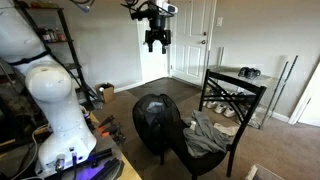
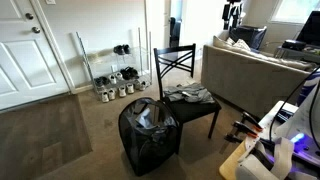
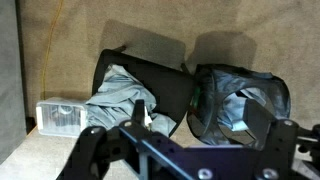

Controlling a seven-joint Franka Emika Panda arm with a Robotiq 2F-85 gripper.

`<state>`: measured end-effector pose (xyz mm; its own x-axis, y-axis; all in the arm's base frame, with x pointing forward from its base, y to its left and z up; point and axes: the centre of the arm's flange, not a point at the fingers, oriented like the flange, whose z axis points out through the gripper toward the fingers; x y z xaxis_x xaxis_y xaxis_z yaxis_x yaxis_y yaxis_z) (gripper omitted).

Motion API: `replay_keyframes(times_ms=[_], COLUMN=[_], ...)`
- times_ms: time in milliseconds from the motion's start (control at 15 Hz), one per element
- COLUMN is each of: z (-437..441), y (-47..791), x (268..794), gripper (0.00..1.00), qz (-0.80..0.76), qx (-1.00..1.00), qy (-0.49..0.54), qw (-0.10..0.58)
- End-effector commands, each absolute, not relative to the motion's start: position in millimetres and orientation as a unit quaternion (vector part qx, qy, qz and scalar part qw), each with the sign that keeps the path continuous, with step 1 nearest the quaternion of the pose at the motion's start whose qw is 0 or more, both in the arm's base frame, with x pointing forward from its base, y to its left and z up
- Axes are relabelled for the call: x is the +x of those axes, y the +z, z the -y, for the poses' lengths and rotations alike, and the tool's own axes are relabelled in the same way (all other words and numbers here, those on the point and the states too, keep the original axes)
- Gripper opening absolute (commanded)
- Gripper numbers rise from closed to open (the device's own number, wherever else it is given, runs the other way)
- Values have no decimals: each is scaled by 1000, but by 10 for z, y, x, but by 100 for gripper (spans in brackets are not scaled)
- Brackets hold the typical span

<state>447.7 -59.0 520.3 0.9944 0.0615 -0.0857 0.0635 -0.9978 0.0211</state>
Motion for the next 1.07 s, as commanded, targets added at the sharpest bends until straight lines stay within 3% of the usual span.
replay_keyframes(times_ms=[0,533,1000], z=[590,747,1157], y=[5203,5115,4643], x=[4477,4932,5944], gripper=[100,100,100], qz=[-31,-8,21], qx=[999,999,999], qy=[-43,-37,-18], qw=[12,25,36])
